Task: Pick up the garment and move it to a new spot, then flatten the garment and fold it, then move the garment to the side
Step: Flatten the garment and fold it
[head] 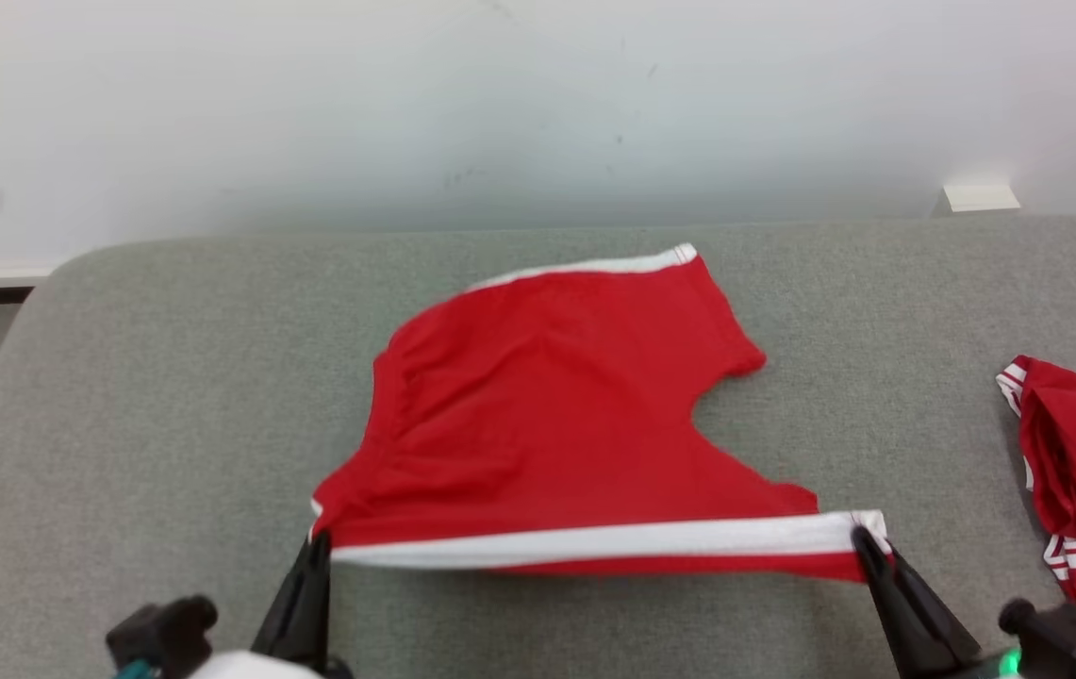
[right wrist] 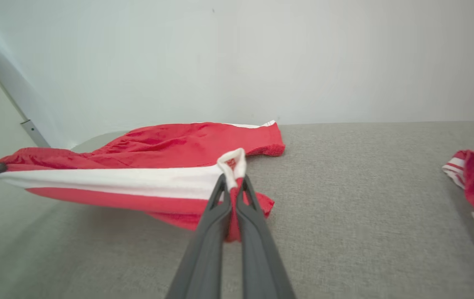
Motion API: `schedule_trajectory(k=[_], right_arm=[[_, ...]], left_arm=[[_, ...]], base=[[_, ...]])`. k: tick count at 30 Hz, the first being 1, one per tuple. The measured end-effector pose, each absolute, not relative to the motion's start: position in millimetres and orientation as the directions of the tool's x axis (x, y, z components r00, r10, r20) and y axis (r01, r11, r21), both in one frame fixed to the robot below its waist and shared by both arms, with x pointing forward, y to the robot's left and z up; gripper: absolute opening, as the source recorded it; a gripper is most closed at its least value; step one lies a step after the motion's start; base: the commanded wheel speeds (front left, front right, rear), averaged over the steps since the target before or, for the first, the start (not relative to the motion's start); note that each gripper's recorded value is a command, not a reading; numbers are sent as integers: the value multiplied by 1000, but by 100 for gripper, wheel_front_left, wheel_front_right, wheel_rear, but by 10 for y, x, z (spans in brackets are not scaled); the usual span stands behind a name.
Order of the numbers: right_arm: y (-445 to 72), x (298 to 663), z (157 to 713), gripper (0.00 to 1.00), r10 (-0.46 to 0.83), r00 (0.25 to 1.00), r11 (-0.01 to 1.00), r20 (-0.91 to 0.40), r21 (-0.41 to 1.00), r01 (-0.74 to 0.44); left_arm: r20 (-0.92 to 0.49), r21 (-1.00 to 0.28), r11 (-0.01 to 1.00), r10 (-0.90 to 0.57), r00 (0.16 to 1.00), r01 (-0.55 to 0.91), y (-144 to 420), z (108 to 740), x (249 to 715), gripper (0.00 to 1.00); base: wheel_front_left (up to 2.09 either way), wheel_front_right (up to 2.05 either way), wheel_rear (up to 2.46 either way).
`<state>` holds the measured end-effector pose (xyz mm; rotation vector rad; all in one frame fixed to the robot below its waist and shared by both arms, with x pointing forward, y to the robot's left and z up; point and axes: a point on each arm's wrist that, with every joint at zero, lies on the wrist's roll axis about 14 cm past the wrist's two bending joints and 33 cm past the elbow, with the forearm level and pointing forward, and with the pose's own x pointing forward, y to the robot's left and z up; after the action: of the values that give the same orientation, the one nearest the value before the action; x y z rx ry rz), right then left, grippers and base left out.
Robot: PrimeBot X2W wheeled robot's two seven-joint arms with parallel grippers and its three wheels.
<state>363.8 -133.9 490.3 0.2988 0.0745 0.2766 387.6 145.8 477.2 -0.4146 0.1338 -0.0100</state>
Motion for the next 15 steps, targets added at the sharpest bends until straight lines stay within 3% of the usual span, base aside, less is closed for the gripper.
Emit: schedule_trajectory(k=[7,15], right_arm=[[-1419,3403,5190,0,241,969,938,-58,269,-218],[-1417,3773,5245,0,261,962,944,-76,231,-238]], left_arm=[[-156,-410,912,-52,986,-16,1469,5117,3507,0],[-248,-467,884,-165,955,31,1295,4946,3857,0]], base=[[0,0,0],[0,0,0]])
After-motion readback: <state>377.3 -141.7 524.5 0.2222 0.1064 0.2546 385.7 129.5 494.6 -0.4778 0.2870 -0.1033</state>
